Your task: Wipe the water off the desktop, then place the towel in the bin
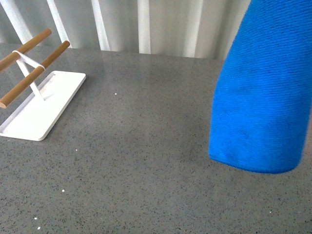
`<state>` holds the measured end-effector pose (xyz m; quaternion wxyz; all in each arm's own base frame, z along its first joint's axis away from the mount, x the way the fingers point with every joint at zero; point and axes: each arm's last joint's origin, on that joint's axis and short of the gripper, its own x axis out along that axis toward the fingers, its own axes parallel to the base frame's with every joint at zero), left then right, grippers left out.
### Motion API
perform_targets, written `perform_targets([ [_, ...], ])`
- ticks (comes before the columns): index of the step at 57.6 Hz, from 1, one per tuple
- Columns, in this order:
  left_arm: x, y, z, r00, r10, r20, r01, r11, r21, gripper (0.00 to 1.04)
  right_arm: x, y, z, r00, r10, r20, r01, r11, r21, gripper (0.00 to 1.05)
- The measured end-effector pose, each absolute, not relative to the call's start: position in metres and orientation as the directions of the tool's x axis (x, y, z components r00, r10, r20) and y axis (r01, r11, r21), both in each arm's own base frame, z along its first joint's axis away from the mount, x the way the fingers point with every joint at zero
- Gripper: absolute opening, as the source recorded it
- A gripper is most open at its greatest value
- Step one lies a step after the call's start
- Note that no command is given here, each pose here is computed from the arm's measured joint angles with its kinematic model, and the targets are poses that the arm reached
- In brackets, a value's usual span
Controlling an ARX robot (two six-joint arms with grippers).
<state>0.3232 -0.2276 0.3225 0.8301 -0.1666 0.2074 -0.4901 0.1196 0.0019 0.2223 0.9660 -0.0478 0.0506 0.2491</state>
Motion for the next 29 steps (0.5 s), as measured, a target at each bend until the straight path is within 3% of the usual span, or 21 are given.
perform_targets([
  [9,0.327,-0.227,0.32,0.442,-0.877,-0.187,0.731,0.473,-0.491,0.04,0.148,-0.007,0.249,0.847,0.523,-0.095,-0.531,0.836,-0.139,0.98],
  [29,0.333,-0.226,0.329,0.453,-0.876,-0.162,0.712,0.465,-0.525,0.04,0.189,-0.02,0.211,0.792,0.574,-0.208,-0.606,0.782,-0.146,0.98],
])
